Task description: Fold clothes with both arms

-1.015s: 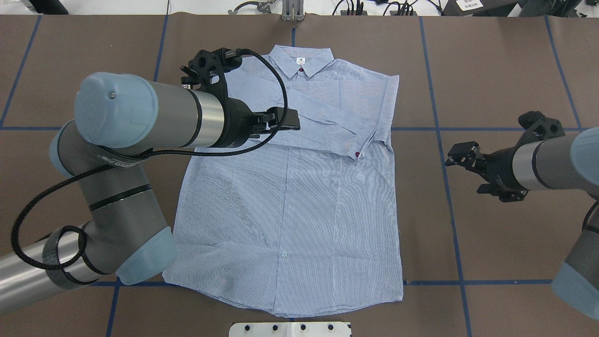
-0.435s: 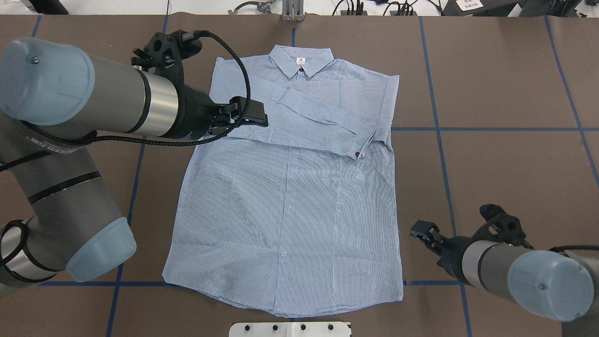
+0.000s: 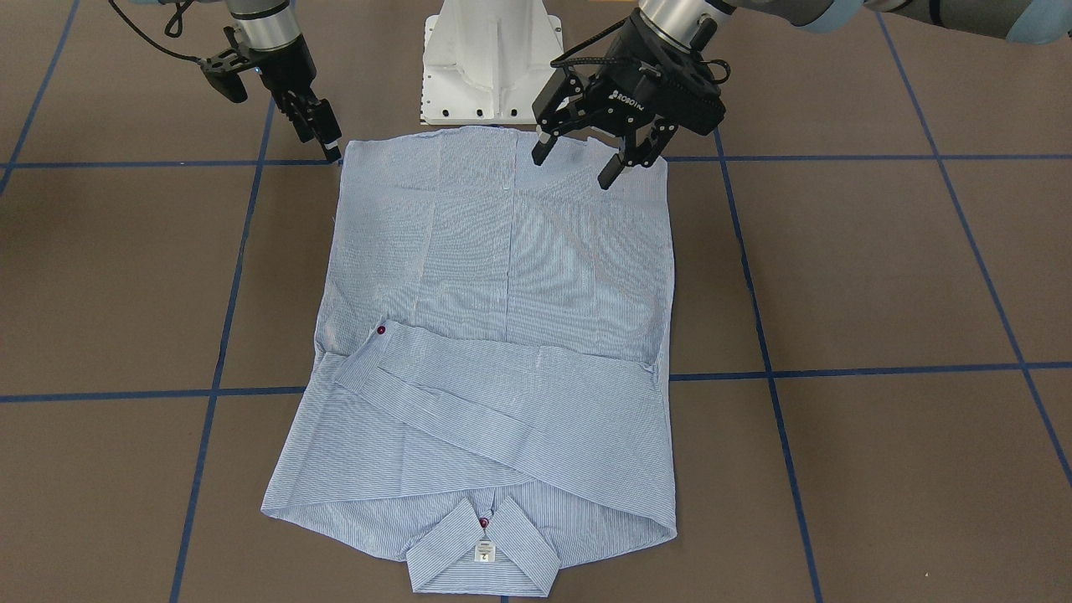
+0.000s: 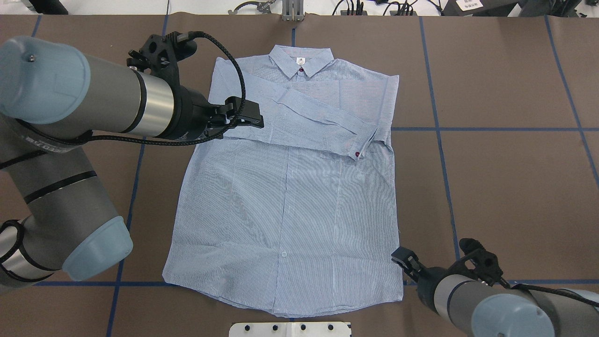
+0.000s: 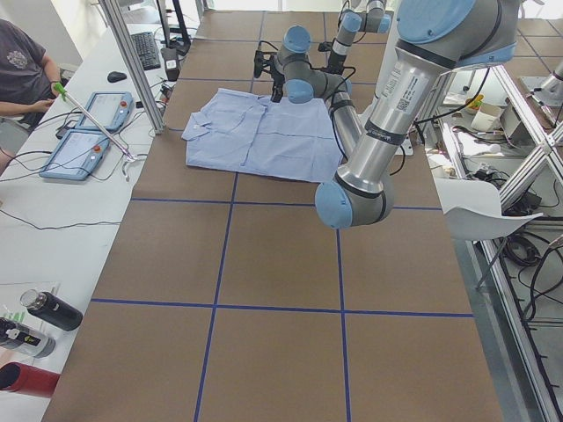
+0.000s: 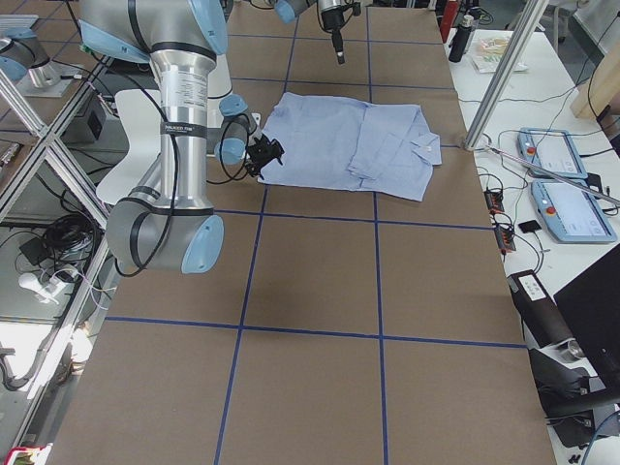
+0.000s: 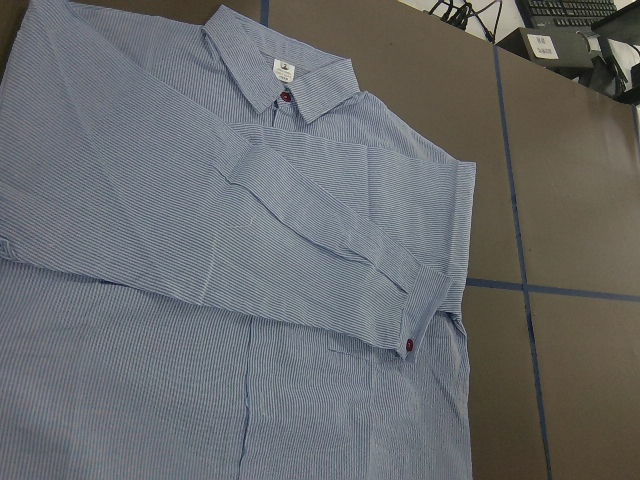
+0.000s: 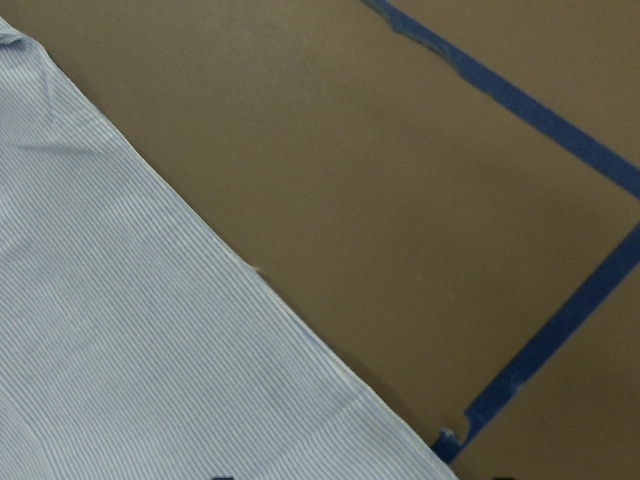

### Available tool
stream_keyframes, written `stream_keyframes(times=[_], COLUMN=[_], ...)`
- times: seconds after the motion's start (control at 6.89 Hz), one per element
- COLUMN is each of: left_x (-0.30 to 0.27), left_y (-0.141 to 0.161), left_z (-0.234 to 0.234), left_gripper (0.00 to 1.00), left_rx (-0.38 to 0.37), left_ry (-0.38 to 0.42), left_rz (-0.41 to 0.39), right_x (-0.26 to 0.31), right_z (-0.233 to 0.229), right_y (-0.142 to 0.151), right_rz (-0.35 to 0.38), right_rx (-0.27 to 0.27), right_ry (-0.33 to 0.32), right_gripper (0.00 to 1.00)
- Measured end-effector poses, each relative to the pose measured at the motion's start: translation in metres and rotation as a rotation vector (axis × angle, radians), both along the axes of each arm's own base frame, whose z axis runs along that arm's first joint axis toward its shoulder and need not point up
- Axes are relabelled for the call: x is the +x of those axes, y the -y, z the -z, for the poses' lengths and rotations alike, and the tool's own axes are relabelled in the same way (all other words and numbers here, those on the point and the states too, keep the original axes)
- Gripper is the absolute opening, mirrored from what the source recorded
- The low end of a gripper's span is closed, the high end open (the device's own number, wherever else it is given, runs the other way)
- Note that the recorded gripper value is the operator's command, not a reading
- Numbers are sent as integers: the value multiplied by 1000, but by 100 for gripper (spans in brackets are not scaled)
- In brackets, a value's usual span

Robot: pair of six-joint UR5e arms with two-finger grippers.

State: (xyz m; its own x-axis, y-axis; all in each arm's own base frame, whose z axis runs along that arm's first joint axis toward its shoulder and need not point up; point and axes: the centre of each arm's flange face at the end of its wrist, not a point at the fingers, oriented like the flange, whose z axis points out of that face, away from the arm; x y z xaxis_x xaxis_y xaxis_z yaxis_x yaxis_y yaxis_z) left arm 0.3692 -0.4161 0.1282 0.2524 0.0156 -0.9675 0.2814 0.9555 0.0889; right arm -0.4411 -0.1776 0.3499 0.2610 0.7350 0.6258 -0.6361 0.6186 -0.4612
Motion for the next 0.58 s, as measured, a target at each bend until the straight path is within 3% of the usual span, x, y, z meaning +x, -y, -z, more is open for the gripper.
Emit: stream_keyframes(times=[0.58], left_x=[1], left_y=[0], left_z=[-9], left_gripper=[94], left_rx=[-14], left_ry=[11], left_rz=[3], right_x=[-45], right_z=[2], right_y=[-13], right_rz=[-15], right_rx=[-43], right_ry=[-110], right_gripper=[77])
